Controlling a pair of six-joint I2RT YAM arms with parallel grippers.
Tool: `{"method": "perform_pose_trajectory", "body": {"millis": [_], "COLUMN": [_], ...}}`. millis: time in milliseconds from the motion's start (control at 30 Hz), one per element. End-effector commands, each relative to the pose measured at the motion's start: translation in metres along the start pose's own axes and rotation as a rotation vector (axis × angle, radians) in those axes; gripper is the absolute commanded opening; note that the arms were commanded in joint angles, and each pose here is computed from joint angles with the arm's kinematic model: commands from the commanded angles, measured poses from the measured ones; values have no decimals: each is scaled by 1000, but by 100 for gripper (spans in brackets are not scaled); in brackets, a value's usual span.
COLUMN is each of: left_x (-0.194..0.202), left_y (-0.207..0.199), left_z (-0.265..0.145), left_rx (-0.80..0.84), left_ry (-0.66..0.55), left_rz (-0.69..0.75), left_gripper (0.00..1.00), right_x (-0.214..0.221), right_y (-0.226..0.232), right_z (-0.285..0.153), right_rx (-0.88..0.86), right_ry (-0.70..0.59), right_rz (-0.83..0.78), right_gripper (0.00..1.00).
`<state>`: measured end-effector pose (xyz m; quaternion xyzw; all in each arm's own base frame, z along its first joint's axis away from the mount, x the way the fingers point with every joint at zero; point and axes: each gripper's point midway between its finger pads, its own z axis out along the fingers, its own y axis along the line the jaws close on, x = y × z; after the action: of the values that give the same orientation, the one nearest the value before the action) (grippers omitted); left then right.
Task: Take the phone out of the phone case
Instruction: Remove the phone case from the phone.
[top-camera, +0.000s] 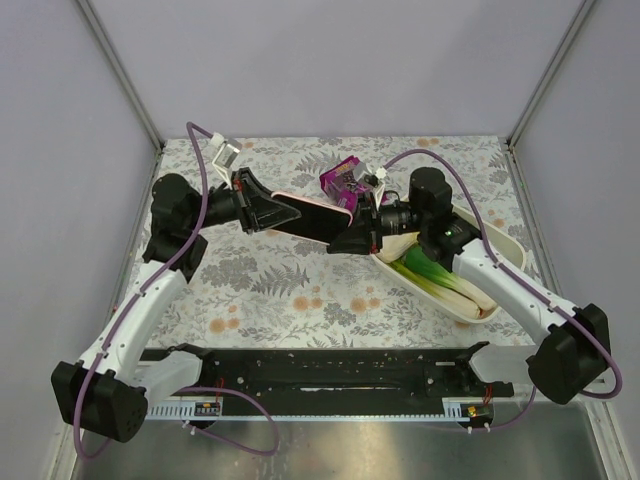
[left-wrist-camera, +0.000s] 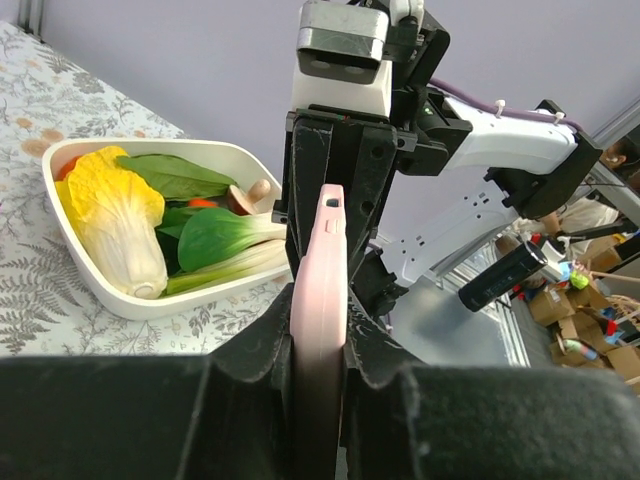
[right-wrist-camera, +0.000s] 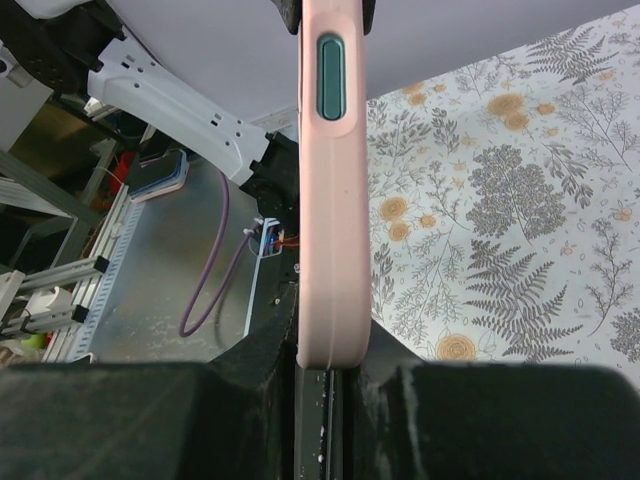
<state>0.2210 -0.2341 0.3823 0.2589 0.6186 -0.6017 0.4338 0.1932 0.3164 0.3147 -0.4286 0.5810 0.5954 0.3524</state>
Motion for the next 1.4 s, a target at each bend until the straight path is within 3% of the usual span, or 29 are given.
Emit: {"method": "perform_pose_trajectory", "body": {"millis": [0, 567, 1033, 1367], "left_x": [2, 47, 91, 112], "left_y": [34, 118, 168, 189], "left_z": [-2, -8, -23, -35], "left_rx": [-142, -368, -613, -729], "left_ry": [-59, -116, -71, -40], "left_rz": [-110, -538, -710, -740], "left_gripper": [0, 0, 0, 0], "right_x": [-41, -69, -90, -96], "right_y": [41, 65, 80, 92], "right_z": [-12, -21, -24, -25], "right_rx": [-79, -93, -106, -125], "right_ry": [-26, -15, 6, 13], "right_rz": [-274, -398, -476, -488], "right_gripper": [0, 0, 0, 0]}}
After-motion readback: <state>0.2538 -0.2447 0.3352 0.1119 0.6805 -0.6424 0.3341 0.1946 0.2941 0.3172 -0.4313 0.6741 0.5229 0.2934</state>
